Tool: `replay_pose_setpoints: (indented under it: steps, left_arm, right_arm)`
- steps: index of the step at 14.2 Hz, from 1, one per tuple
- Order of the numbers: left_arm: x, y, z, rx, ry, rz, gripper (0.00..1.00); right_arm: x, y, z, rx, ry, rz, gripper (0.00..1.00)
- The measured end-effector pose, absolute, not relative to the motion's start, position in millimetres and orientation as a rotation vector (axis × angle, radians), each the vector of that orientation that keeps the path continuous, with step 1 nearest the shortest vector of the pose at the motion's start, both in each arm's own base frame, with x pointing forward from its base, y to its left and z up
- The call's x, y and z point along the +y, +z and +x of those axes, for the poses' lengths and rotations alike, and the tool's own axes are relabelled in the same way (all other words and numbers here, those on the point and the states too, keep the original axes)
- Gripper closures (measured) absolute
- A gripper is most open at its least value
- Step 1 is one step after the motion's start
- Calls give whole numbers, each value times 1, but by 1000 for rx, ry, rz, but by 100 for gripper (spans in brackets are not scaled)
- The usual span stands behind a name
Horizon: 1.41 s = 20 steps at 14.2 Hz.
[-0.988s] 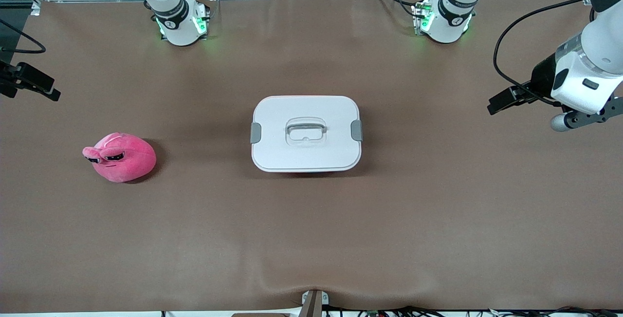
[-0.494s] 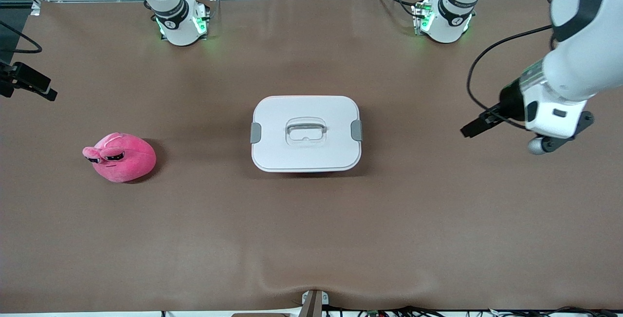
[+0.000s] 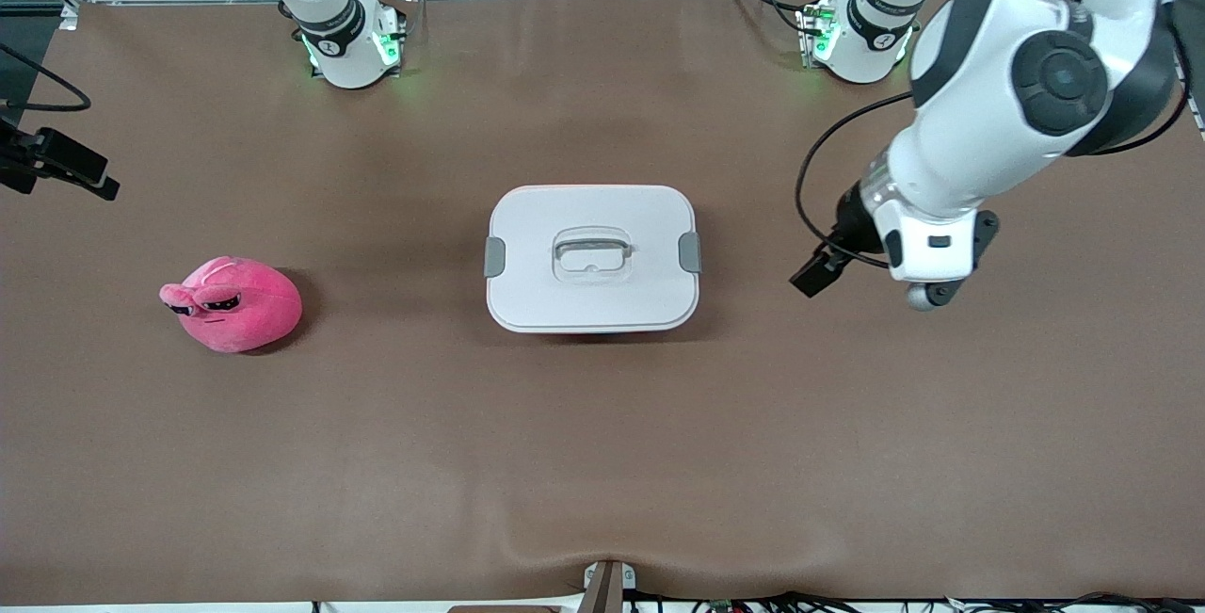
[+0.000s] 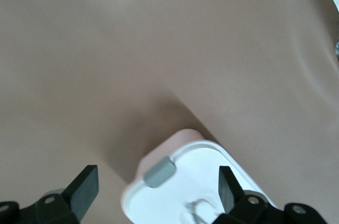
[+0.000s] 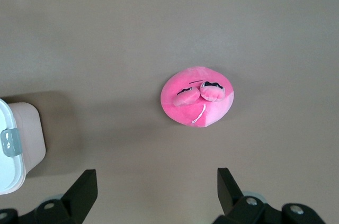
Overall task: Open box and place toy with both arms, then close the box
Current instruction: 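Move the left gripper to the box lid handle while the right gripper reaches the toy, then grasp the lid handle with the left gripper while the right gripper grasps the toy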
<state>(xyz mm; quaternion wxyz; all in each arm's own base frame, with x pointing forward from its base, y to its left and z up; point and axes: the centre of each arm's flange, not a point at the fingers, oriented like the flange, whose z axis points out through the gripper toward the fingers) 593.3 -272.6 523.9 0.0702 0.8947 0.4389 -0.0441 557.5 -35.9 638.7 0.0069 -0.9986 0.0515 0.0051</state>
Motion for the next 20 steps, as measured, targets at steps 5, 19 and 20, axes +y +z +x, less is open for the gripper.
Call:
replay_pose_setpoints:
  steps: [5, 19, 20]
  left_arm:
    - [-321, 504, 586, 1605, -149, 2518, 0]
    - [-459, 451, 529, 1911, -167, 2305, 0]
    - [-464, 446, 525, 1936, -171, 2295, 0]
  right_arm:
    - [-34, 626, 564, 156, 51, -3124, 0]
    - [-65, 433, 608, -603, 136, -3047, 0]
    - [-67, 425, 606, -699, 131, -3024, 0]
